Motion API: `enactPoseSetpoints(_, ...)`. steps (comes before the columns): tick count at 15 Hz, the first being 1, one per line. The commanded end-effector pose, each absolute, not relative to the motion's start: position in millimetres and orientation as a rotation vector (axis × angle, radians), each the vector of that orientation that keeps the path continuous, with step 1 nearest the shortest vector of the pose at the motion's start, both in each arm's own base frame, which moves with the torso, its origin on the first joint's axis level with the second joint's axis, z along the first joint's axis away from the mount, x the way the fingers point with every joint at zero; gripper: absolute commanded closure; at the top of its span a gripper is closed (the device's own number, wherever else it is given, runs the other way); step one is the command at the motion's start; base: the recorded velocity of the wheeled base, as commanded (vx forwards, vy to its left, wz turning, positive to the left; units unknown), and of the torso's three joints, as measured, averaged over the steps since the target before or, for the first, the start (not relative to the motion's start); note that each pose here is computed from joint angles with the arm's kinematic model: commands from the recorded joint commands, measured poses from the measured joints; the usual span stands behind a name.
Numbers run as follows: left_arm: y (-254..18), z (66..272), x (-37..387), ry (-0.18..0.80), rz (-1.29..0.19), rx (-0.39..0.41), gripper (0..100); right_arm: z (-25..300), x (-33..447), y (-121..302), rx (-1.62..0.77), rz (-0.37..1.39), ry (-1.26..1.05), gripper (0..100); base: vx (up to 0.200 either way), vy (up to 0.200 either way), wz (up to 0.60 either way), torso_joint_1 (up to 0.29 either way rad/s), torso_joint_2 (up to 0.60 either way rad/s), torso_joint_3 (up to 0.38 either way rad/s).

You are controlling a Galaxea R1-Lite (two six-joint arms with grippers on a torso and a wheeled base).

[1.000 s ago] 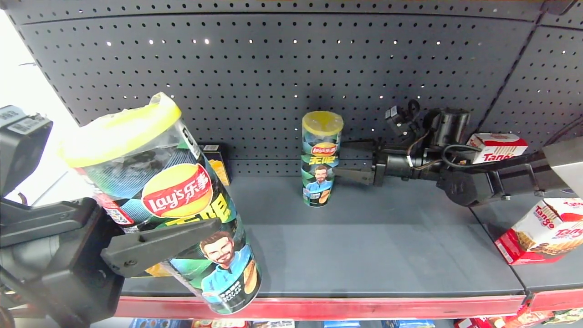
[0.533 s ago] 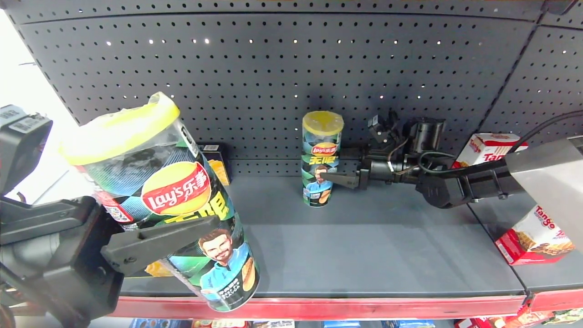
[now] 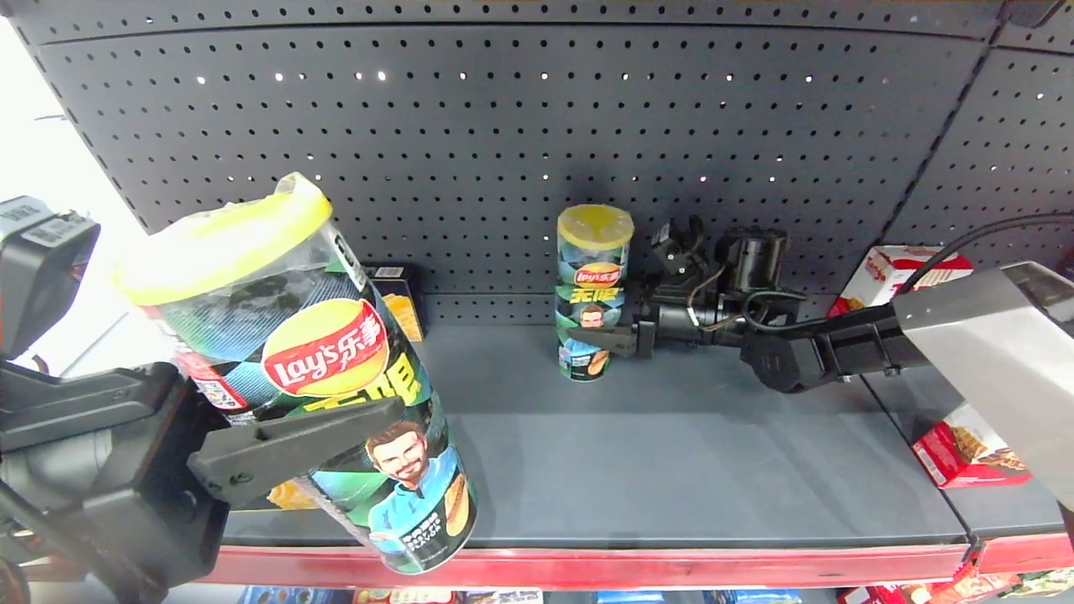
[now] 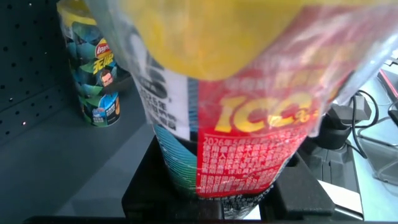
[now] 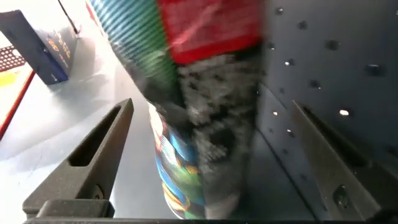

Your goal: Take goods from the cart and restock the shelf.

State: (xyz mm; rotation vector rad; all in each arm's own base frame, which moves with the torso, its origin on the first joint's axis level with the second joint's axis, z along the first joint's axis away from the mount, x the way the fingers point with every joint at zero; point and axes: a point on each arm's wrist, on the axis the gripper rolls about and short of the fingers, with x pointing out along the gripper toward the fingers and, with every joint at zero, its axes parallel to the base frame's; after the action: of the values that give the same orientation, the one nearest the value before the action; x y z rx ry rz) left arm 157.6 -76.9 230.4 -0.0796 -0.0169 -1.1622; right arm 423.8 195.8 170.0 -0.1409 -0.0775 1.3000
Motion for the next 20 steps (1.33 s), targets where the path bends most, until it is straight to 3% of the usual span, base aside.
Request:
enactPoseSetpoints(1, -77, 231, 157, -0.018, -1.161, -0.08, 100, 165, 425, 201, -0.14, 1.308, -0.074, 0, 0.0, 0.0, 0.0, 0.0, 0.0, 0.0)
enactPoseSetpoints(4, -73, 231, 159, -0.018, -1.138, -0.08, 100, 161, 428, 208, -0.142, 1.302, -0.08, 0, 0.0, 0.0, 0.0, 0.0, 0.0, 0.0)
enactPoseSetpoints(5, -73, 231, 159, -0.017, -1.138, -0.083, 100, 162, 429, 208, -0.144, 1.3, -0.086, 100, 0.0, 0.0, 0.0, 0.0, 0.0, 0.0)
enactPoseSetpoints(15, -72, 228, 157, -0.021, -1.136, -0.083, 100, 179, 410, 207, -0.147, 1.272, -0.101, 100, 0.0, 0.0, 0.0, 0.0, 0.0, 0.0)
enactPoseSetpoints(20, -72, 227, 157, -0.017, -1.136, -0.084, 100, 197, 356, 198, -0.151, 1.307, -0.131, 100, 0.0, 0.0, 0.0, 0.0, 0.0, 0.0)
